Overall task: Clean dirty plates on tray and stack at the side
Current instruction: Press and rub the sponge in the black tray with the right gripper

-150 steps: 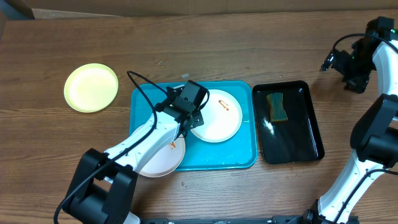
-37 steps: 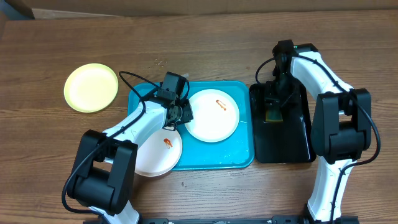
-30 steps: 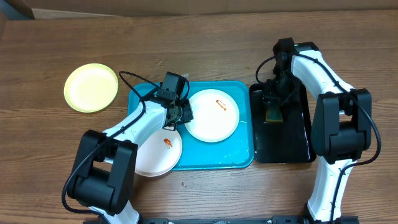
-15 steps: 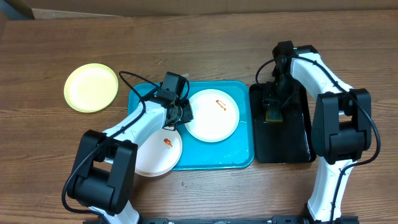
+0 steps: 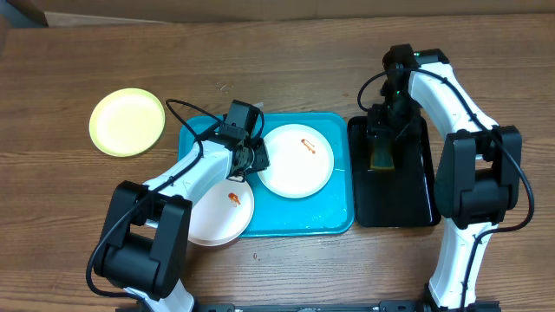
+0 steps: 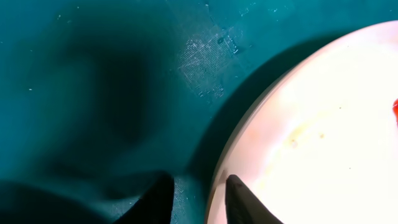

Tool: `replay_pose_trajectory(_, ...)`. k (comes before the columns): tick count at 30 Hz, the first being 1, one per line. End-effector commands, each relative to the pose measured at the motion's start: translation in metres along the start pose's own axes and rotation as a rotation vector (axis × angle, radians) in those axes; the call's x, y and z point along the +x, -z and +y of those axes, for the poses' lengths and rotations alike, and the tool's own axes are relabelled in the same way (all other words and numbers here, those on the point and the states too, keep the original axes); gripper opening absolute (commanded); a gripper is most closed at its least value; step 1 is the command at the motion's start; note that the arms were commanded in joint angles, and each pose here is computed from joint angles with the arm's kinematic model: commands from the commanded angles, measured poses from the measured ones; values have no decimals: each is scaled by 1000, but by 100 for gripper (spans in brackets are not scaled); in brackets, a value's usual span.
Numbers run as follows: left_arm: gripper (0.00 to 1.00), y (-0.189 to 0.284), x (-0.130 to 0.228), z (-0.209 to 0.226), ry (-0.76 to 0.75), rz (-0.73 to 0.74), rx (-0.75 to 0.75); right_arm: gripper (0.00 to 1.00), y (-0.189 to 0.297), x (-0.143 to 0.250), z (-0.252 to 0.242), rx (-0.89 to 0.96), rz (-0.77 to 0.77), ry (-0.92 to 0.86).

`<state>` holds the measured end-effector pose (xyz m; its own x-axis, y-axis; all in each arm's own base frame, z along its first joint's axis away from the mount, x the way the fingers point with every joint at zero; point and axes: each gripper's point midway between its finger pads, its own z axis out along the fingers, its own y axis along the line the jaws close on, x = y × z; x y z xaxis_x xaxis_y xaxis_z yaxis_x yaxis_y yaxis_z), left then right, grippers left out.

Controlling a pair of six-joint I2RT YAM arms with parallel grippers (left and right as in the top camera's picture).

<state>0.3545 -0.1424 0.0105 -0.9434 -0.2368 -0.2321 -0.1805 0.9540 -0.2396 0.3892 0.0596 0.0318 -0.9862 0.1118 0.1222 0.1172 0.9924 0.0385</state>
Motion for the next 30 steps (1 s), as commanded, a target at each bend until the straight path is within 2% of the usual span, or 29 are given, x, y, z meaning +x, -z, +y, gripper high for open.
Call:
replay_pose_trajectory(1, 31, -2, -3, -3, -2, 3, 7, 66, 5, -1, 0, -15, -24, -33)
replay_pose_trajectory(3, 34, -2, -3, -3, -1, 3, 7, 66, 5, -2, 0, -16, -30, -31)
replay_pose_trajectory(11, 36, 5, -5, -2, 17, 30, 16, 66, 5, -2, 0, -16, -30, -30)
replay_pose_trajectory(17, 34, 11, -8, -11, -52, 69, 111, 66, 5, -2, 0, -16, -32, -31)
replay_pose_trajectory(25, 21, 14, -9, -11, -51, 87, 154, 66, 5, -2, 0, -16, -30, -30)
replay_pose_trajectory(30, 22, 14, -8, -10, -59, 90, 147, 67, 5, 1, 0, -13, -20, -31)
